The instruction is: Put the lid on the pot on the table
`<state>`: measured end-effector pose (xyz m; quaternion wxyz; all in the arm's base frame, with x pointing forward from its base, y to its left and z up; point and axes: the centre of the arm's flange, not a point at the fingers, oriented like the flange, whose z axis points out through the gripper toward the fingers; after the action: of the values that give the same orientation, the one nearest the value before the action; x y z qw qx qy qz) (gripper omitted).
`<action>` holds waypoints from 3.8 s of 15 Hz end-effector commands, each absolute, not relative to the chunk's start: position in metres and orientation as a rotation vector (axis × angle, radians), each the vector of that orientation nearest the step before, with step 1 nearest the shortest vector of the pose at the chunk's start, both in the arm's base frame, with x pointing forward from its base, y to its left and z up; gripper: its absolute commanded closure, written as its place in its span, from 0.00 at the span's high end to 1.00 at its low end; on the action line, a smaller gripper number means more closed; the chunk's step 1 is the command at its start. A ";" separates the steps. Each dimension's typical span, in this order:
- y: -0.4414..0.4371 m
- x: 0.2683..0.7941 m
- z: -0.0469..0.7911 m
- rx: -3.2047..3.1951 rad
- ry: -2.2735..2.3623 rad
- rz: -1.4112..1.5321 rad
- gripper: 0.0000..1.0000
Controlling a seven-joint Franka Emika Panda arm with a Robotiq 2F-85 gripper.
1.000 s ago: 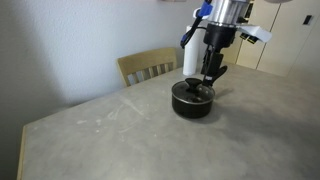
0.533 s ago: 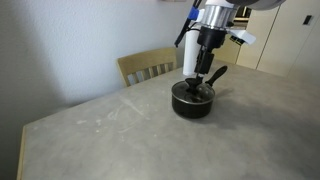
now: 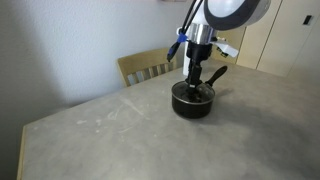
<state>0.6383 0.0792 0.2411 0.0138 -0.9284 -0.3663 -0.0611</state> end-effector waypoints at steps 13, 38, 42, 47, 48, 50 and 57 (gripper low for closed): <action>0.085 0.647 0.238 -2.981 -1.103 -0.137 0.58; 0.099 0.637 0.319 -2.999 -1.203 -0.061 0.14; 0.100 0.636 0.327 -2.996 -1.188 -0.094 0.14; 0.083 0.620 0.330 -3.019 -1.151 -0.117 0.14; 0.078 0.617 0.330 -3.025 -1.148 -0.114 0.14; 0.060 0.607 0.332 -3.036 -1.146 -0.092 0.14; -0.042 0.565 0.337 -3.018 -1.272 -0.100 0.14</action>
<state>0.5972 0.0014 0.3283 -0.0584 -0.9300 -0.3627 -0.0125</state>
